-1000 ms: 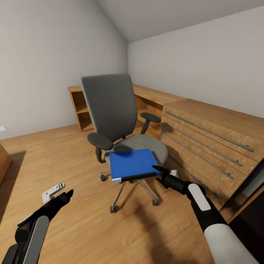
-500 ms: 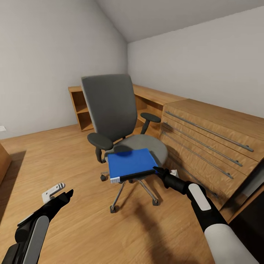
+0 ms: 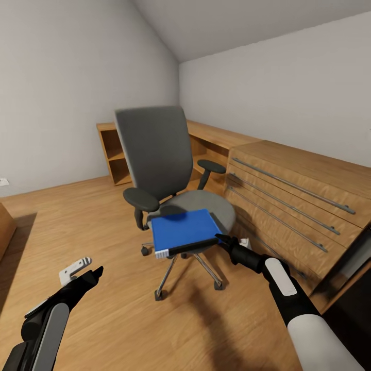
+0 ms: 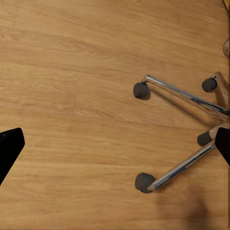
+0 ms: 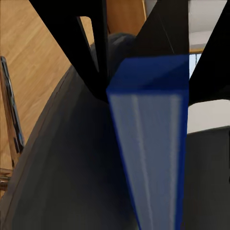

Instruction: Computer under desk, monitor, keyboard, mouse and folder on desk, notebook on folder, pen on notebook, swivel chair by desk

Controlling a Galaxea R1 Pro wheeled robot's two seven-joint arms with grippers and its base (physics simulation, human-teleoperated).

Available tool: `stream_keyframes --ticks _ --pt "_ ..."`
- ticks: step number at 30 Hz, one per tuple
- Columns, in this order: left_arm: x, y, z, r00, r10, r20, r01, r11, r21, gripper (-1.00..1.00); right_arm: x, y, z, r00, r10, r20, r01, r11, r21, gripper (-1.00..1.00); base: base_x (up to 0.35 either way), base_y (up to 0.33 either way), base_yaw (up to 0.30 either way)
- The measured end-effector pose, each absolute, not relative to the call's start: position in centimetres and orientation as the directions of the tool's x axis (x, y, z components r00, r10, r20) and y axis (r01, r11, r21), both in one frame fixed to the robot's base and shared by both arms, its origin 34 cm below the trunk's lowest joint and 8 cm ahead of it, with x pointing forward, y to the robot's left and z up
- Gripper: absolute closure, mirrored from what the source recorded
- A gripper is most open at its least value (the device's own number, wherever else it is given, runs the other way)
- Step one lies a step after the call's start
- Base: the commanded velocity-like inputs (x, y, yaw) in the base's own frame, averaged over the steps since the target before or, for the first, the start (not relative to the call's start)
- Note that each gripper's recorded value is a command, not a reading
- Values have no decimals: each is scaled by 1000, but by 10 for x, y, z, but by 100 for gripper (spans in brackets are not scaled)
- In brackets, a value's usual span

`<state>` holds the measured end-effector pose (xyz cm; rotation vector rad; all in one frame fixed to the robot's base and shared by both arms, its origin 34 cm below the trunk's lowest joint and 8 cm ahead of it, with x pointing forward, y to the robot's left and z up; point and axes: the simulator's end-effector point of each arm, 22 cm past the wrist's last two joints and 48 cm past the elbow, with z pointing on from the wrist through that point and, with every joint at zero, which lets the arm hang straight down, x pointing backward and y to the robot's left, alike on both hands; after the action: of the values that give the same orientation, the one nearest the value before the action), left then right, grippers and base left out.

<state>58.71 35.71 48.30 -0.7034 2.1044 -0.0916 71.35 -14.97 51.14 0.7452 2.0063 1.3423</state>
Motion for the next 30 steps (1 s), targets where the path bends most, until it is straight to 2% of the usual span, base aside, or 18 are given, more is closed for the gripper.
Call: stream_keyframes --ticks 30 --pt "587 357 507 -412 -515 -752 -435 836 -335 -100 713 -154 543 -645 735 -210 75 334 940 100 0 0 0"
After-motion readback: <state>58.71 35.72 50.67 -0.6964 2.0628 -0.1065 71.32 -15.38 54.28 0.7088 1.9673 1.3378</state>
